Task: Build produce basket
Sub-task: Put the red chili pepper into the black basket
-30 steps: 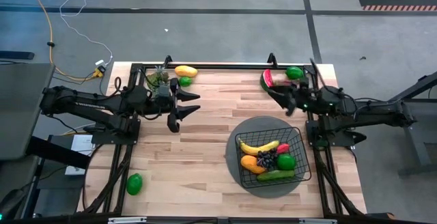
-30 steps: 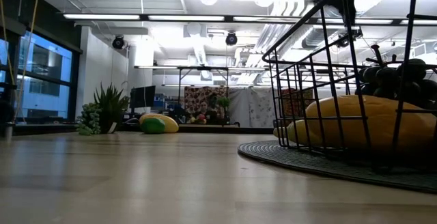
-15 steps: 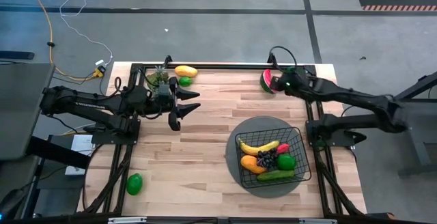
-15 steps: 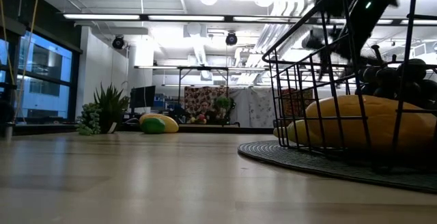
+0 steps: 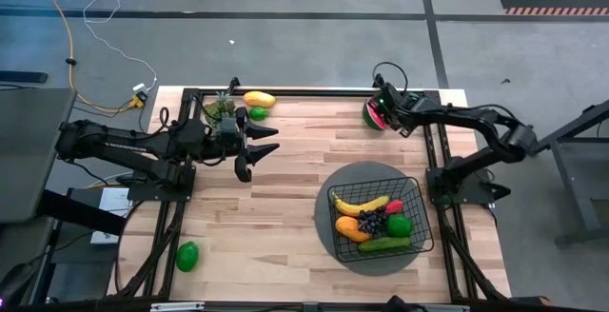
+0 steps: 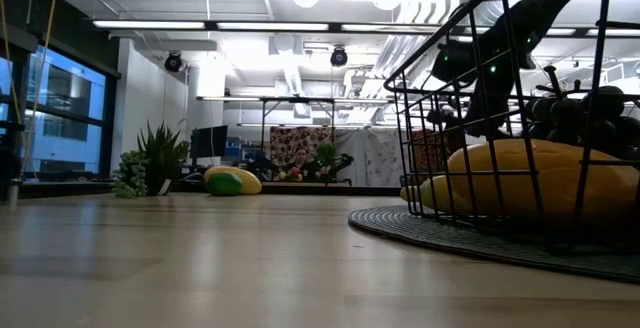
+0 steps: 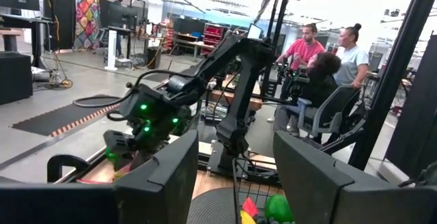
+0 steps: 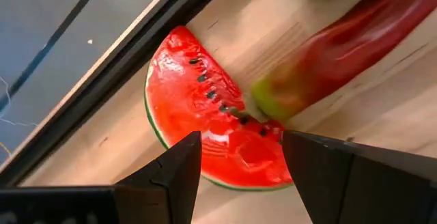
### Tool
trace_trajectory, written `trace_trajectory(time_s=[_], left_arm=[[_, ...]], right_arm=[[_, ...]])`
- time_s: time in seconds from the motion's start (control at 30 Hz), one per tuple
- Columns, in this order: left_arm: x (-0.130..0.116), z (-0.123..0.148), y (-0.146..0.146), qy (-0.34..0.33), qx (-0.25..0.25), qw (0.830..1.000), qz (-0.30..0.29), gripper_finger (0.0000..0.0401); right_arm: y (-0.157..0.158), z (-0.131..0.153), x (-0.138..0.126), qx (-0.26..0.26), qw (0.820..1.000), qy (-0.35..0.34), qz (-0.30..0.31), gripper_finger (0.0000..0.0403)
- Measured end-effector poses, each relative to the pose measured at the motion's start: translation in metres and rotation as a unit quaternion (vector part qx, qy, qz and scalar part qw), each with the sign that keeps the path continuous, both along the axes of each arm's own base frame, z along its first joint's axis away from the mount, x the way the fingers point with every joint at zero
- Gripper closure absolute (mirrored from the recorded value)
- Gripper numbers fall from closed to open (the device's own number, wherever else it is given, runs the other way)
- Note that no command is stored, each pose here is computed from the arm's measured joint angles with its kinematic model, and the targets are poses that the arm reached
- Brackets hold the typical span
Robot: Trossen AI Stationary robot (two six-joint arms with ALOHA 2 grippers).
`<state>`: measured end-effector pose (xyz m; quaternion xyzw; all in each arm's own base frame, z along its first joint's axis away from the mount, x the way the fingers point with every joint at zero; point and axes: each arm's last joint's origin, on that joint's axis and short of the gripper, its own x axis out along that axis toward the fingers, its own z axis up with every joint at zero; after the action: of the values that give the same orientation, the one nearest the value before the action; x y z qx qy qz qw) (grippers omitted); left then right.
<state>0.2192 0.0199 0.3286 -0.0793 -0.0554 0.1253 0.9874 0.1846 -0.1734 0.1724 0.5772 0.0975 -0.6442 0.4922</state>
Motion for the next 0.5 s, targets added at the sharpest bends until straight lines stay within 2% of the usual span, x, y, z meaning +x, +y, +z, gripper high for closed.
trace_trajectory(time_s=[0.17,0.5], left_arm=[[0.0,0.0,0.0,0.0,-0.001,1.0,0.0,0.0222],[0.0,0.0,0.0,0.0,-0.001,1.0,0.001,0.0222]], right_arm=[[-0.006,-0.011,-0.001,0.027,0.998,-0.016,-0.049,0.0214],[-0.018,-0.016,0.003,0.015,0.996,-0.059,-0.071,0.0216]])
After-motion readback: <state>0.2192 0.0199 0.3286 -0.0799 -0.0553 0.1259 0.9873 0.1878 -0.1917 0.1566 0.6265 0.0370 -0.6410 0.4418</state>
